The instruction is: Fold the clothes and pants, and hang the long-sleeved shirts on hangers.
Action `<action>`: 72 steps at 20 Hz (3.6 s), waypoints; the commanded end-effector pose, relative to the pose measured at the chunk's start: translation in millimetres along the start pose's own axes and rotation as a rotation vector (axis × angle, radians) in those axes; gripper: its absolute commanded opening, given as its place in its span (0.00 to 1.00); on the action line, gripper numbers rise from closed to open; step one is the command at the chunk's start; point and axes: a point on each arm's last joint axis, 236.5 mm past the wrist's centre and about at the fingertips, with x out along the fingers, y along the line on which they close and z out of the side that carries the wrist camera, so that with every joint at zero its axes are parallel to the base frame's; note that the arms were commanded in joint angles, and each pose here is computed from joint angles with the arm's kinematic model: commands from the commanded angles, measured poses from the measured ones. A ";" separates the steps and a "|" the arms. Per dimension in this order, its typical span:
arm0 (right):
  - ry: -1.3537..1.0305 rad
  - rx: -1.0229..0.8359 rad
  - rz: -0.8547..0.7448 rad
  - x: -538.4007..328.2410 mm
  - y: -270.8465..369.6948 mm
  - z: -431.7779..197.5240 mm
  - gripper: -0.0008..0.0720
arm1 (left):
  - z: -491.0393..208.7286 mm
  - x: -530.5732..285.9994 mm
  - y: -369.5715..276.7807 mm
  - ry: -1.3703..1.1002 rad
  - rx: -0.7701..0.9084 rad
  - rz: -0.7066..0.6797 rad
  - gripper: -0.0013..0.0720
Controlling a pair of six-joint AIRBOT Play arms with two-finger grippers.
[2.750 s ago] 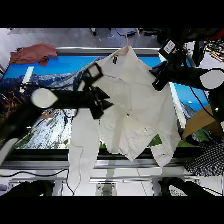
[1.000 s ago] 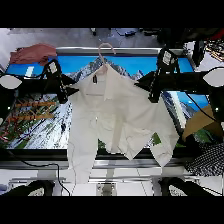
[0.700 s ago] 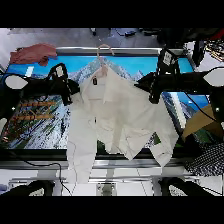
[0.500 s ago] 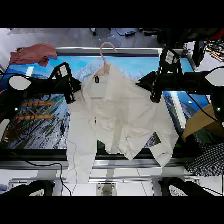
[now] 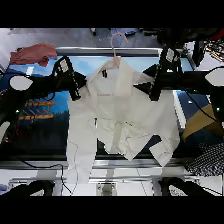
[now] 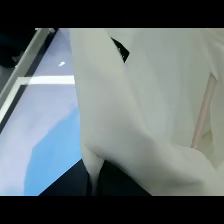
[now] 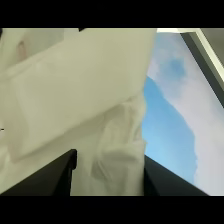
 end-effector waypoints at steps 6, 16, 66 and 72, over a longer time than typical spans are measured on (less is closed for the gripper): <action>0.013 -0.007 -0.003 2.6 -2.0 -5.3 0.60 | 25.5 -1.7 4.7 -0.024 0.125 0.055 0.08; 0.303 0.215 -0.099 -62.2 -24.7 -6.1 0.60 | 0.4 14.1 20.1 0.092 0.246 0.140 0.08; 0.253 0.031 -0.273 11.3 -104.8 -35.8 0.08 | 45.1 -77.4 114.6 -0.001 0.095 0.529 0.77; 0.113 0.071 -0.440 -43.4 -157.8 -7.9 0.08 | -13.5 -147.9 182.5 0.114 -0.022 0.789 0.77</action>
